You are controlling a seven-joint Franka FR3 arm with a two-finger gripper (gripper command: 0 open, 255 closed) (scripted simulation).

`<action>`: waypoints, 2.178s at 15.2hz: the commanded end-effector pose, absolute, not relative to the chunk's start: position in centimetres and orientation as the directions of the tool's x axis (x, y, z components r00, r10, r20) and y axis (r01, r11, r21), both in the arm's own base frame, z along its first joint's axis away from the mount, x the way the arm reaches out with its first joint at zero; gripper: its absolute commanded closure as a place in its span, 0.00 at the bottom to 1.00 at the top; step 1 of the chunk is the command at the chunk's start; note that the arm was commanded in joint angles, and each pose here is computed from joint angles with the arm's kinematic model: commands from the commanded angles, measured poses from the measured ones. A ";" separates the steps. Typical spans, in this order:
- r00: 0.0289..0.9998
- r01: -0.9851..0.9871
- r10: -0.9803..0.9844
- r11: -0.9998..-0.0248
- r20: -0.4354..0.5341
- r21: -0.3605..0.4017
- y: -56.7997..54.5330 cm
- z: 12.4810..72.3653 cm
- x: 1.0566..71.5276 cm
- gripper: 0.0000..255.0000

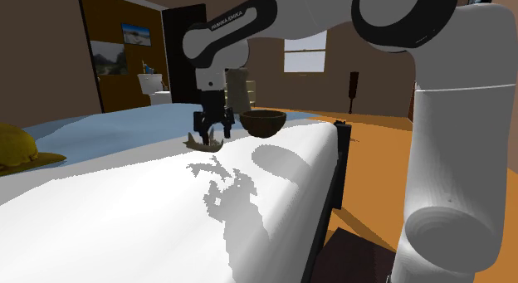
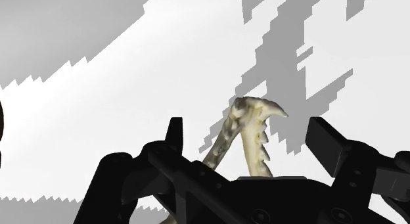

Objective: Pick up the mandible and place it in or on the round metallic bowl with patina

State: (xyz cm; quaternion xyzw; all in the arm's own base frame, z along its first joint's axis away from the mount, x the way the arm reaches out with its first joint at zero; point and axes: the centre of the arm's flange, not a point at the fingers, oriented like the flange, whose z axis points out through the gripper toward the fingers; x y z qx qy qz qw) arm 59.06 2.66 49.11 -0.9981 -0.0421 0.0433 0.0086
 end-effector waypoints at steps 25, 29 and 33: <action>0.993 0.083 0.085 -0.996 -0.085 -0.021 2.6 52.9 59.0 1.00; 0.993 0.083 0.085 -0.996 -0.085 -0.021 2.6 55.1 59.0 1.00; 0.993 0.083 0.085 -0.996 -0.085 -0.021 2.6 57.2 59.0 1.00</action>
